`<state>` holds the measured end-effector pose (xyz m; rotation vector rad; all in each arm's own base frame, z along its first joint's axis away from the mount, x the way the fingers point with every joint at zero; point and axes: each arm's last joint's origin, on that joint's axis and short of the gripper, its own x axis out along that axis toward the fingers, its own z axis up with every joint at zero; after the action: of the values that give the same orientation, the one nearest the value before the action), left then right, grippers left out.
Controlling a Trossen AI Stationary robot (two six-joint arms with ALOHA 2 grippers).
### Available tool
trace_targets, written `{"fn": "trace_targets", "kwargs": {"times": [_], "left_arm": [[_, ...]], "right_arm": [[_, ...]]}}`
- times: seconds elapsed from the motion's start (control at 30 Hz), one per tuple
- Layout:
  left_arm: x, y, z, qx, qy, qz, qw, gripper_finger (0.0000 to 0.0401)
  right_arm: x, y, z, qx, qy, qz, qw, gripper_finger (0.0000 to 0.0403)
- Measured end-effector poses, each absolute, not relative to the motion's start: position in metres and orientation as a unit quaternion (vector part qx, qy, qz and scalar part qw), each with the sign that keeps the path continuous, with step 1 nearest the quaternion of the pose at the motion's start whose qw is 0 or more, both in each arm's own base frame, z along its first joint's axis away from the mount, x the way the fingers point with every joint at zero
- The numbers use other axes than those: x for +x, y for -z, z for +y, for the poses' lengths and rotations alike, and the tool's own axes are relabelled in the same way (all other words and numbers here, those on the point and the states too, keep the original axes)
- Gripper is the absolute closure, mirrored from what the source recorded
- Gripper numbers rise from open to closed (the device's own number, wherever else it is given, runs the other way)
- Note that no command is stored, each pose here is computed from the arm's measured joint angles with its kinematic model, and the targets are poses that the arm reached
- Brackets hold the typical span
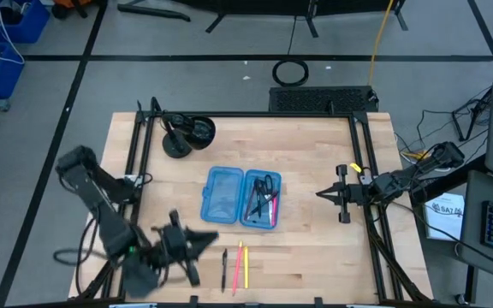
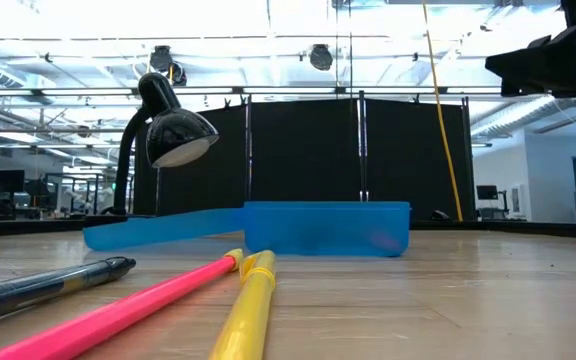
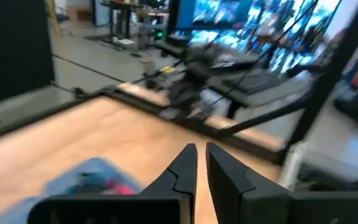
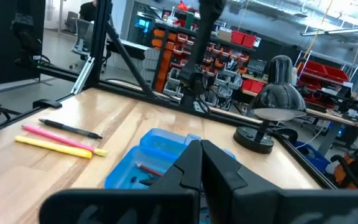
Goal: Pick & place school supplies into a supply box
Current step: Put the black pen into the blue box
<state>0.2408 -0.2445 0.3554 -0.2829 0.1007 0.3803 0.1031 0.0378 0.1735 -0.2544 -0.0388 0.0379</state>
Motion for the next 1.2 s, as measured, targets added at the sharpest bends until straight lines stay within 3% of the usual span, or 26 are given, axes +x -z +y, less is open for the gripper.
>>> {"fn": "trace_targets", "kwargs": {"times": [0.13,0.3,0.5,0.6,0.67,0.77,0.87,1.2], "left_arm": [[0.26,-0.386,-0.276,-0.157,-0.183,0.045,0.969,0.0364],[0.288,-0.394,-0.288,-0.177,-0.187,0.087,0.962,0.0364],[0.336,-0.352,-0.269,-0.184,-0.226,0.228,0.929,0.0364],[0.354,-0.316,-0.25,-0.228,-0.277,0.329,0.874,0.0364],[0.357,-0.293,-0.238,-0.284,-0.34,0.401,0.802,0.0364],[0.356,-0.258,-0.235,-0.294,-0.414,0.49,0.708,0.0364],[0.357,-0.237,-0.242,-0.305,-0.44,0.532,0.656,0.0364],[0.37,-0.23,-0.274,-0.388,-0.327,0.531,0.679,0.0363]], "right_arm": [[0.103,-0.174,0.038,-0.132,-0.018,-0.021,0.991,0.0403],[0.103,-0.176,0.038,-0.137,-0.016,-0.03,0.99,0.0403],[0.102,-0.182,0.037,-0.124,-0.012,-0.06,0.99,0.0403],[0.102,-0.183,0.037,-0.122,-0.012,-0.065,0.99,0.0403],[0.102,-0.183,0.037,-0.123,-0.012,-0.063,0.99,0.0403],[0.102,-0.182,0.038,-0.124,-0.013,-0.06,0.99,0.0403],[0.103,-0.181,0.038,-0.128,-0.014,-0.054,0.99,0.0403],[0.103,-0.179,0.038,-0.134,-0.015,-0.048,0.99,0.0403]]}}
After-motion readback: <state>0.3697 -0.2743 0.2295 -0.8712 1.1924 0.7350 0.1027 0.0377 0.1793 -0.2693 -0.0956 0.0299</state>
